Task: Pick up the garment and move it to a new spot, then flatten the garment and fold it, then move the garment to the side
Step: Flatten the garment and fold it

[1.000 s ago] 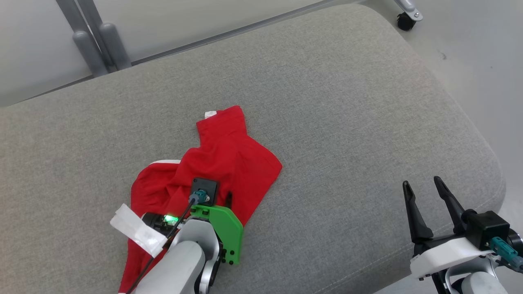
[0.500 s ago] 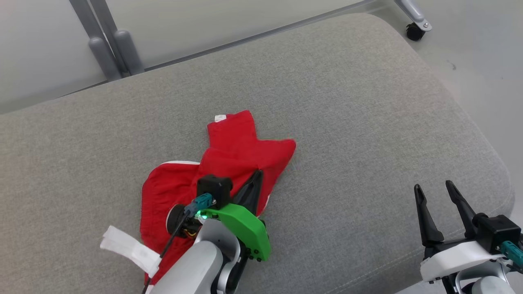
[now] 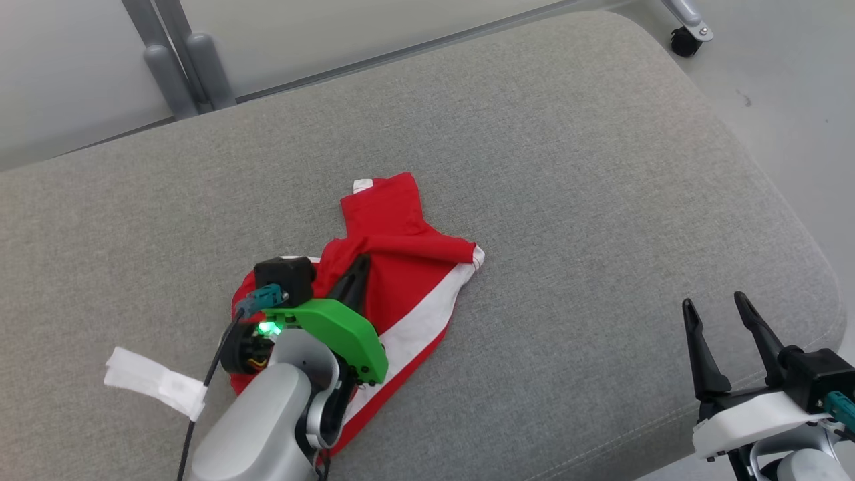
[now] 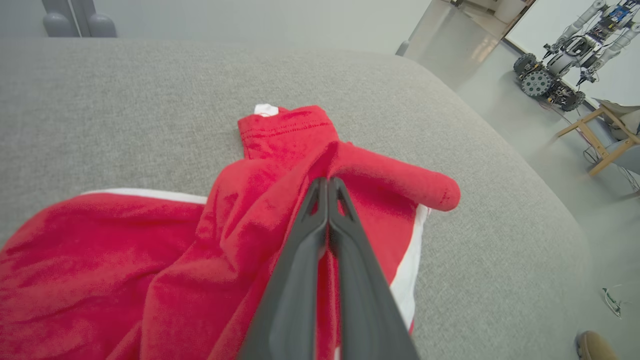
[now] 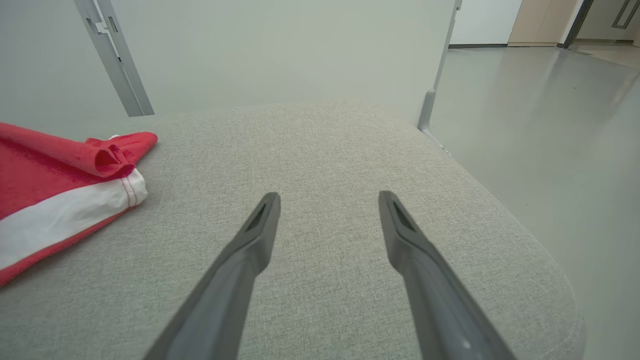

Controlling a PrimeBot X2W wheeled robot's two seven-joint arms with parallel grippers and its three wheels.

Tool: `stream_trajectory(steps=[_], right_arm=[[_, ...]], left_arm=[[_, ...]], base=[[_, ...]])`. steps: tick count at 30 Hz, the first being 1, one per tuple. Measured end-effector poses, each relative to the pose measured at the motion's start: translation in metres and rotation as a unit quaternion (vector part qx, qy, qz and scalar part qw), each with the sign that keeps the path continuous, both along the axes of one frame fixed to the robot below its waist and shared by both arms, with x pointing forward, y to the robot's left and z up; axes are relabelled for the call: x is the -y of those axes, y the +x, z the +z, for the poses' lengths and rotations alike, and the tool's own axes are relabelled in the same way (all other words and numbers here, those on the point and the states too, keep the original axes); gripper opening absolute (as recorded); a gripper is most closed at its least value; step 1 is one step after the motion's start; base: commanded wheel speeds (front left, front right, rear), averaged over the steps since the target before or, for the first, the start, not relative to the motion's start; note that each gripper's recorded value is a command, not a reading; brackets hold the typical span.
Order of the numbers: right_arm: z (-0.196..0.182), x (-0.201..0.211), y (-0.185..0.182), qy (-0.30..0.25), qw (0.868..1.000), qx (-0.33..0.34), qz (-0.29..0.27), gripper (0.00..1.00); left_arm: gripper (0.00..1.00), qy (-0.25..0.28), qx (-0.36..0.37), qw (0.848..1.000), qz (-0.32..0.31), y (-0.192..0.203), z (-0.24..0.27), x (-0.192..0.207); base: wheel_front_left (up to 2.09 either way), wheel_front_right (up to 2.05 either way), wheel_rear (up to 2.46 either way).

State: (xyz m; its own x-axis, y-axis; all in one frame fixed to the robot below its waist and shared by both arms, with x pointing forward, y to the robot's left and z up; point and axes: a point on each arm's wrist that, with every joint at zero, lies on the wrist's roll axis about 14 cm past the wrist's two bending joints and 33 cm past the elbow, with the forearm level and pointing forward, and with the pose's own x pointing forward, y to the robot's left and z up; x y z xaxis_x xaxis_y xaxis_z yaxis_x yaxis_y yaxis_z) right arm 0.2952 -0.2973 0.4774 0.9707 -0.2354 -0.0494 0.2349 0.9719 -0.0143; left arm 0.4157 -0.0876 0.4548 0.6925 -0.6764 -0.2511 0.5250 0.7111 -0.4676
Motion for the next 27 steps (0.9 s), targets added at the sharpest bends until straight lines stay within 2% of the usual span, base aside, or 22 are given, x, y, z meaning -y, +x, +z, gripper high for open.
stream_trajectory(steps=[3,4,5,7,11,14,18,23,27], right_arm=[[-0.002,-0.004,0.002,0.003,1.000,-0.002,0.005,1.00],[-0.003,-0.005,0.002,0.004,1.000,-0.003,0.006,1.00],[-0.003,-0.007,0.003,0.005,1.000,-0.003,0.009,1.00],[-0.005,-0.010,0.004,0.007,1.000,-0.005,0.013,1.00],[-0.007,-0.014,0.006,0.009,1.000,-0.007,0.020,1.00],[-0.006,-0.018,0.009,0.006,0.999,-0.005,0.031,1.00],[0.005,-0.020,0.016,-0.009,0.999,0.010,0.044,1.00],[0.024,-0.020,0.023,-0.034,0.997,0.035,0.060,1.00],[0.029,-0.029,0.028,-0.040,0.995,0.044,0.077,1.00]], left_arm=[[0.00,0.045,0.008,0.999,0.020,0.016,-0.017,-0.011],[0.04,0.053,0.008,0.998,0.027,0.019,-0.021,-0.014],[0.29,0.058,0.008,0.998,0.033,0.022,-0.024,-0.015],[1.00,0.061,0.008,0.997,0.034,0.023,-0.027,-0.015],[1.00,0.064,0.015,0.997,0.039,0.019,-0.031,-0.019],[1.00,0.059,0.045,0.994,0.081,0.026,-0.023,-0.036],[1.00,0.066,0.070,0.987,0.127,0.016,-0.021,-0.067],[1.00,0.072,0.122,0.967,0.214,-0.004,0.005,-0.124],[1.00,0.100,0.154,0.952,0.247,-0.033,0.013,-0.160]], base=[[0.00,0.00,0.00],[0.00,0.00,0.00],[0.00,0.00,0.00],[0.00,0.00,0.00],[0.00,0.00,0.00],[0.00,0.00,0.00],[0.00,0.00,0.00],[0.00,0.00,0.00],[0.00,0.00,0.00]])
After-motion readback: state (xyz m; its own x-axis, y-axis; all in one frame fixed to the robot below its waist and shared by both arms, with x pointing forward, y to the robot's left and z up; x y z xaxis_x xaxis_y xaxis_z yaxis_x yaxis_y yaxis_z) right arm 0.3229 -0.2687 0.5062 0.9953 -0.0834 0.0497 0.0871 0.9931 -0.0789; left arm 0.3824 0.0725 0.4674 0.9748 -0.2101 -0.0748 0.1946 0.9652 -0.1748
